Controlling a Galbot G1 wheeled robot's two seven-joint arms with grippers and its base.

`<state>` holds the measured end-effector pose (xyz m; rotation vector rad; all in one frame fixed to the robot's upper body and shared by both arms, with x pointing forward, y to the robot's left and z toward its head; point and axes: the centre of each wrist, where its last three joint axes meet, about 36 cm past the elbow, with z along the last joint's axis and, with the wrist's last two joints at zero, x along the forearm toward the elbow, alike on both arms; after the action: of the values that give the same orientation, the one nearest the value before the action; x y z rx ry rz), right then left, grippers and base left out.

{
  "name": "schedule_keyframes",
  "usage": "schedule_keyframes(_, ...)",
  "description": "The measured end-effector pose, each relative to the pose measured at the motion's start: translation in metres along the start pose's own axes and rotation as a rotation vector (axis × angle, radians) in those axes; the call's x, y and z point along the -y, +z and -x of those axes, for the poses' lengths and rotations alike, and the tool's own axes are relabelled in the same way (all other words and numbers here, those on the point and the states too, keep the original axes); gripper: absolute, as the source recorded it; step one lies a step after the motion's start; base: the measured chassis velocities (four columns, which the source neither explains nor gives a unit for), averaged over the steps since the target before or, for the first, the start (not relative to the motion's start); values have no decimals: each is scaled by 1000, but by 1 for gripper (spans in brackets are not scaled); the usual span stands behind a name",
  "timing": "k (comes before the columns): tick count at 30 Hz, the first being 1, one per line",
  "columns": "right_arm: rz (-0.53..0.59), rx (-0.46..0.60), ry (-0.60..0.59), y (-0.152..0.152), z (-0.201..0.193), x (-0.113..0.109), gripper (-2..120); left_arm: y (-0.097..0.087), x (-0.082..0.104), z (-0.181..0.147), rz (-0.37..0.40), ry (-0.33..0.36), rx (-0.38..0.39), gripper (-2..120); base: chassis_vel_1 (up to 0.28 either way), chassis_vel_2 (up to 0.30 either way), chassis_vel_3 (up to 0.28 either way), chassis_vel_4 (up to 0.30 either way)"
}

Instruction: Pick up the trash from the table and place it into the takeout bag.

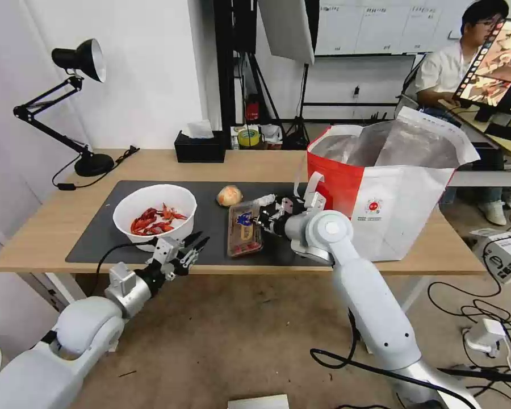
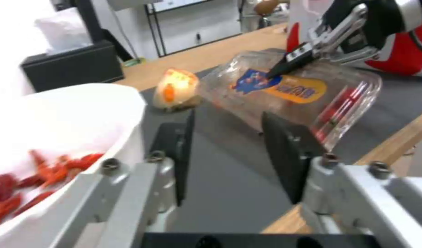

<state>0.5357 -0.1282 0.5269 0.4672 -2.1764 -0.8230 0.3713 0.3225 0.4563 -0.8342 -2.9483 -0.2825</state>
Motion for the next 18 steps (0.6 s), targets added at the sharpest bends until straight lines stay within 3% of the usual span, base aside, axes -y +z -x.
schedule_keyframes(8,-28,41,-55,-3,-22,-12,0,1,-1,-27,-2,-37,19,74,0,0,0,0)
schedule_keyframes(10,-39,74,-98,-9,-38,-22,0,2,0,-37,-1,-50,27,86,0,0,0,0)
schedule_keyframes(13,-57,120,-145,-18,-58,-34,0,6,3,-45,-11,-67,29,96,0,0,0,0)
schedule_keyframes(18,-81,200,-214,-34,-85,-51,0,9,8,-50,-24,-82,34,100,0,0,0,0)
